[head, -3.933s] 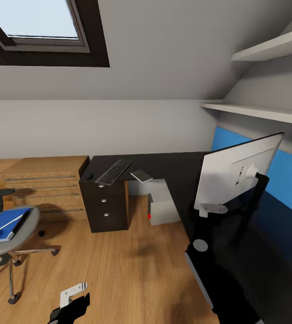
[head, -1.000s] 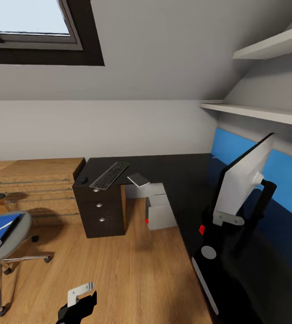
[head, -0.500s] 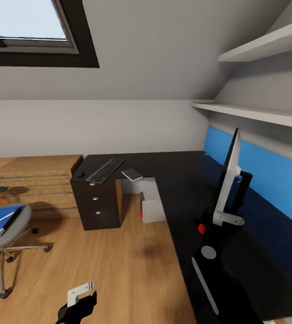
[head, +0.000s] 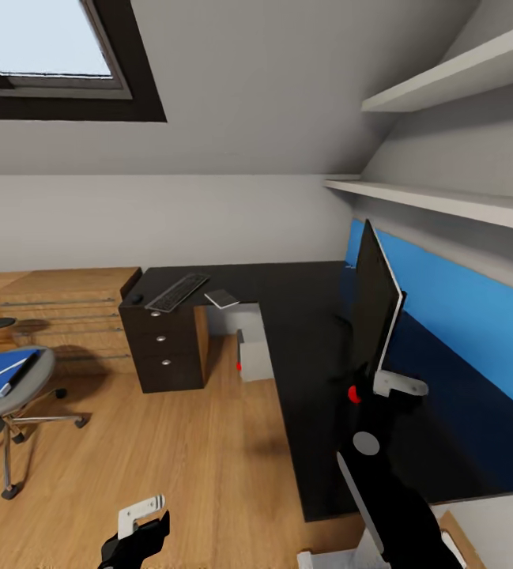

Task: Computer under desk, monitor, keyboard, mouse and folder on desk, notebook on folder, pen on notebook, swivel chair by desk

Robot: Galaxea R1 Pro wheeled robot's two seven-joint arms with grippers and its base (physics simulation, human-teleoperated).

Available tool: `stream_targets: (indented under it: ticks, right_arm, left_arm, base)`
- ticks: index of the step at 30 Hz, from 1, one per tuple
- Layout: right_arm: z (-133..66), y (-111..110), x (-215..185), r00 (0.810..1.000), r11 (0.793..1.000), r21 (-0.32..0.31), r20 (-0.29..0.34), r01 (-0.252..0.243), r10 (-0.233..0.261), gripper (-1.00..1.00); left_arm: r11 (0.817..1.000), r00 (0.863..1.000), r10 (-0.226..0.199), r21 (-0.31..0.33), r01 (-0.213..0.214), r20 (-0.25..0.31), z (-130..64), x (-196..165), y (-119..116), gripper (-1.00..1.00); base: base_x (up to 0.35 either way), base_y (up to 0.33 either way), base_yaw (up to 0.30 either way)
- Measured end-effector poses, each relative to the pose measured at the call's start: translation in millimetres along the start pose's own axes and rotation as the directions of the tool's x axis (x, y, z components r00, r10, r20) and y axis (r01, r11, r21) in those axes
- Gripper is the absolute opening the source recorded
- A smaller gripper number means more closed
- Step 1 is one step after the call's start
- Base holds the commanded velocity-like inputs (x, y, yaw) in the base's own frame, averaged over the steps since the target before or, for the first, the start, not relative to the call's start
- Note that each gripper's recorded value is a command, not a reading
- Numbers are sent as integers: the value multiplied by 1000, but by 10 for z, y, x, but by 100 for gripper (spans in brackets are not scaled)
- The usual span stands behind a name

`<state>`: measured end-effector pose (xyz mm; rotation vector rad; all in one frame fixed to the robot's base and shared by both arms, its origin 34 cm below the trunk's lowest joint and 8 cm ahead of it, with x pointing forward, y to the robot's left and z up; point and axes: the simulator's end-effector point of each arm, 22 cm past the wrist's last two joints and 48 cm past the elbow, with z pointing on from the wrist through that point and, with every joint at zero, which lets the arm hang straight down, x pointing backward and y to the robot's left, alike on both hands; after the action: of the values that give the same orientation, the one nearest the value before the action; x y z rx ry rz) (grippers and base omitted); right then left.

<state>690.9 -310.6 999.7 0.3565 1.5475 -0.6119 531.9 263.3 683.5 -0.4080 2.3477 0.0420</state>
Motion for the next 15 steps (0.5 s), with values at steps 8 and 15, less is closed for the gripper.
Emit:
stream_targets:
  ticks: [8,15]
  right_arm:
    - [-4,7,0,1000,1000,-3,0,-2,2,100]
    - [-2,7,-8,1000,1000,-5,3,-6,6,100]
  left_arm:
    - [1000,1000,0,0,0,0,-3,-1,1,100]
    - [1000,1000,-1,-3,1,1,0,-8,18,100]
  base:
    - [-96,-247,0]
    - [4,-126,0]
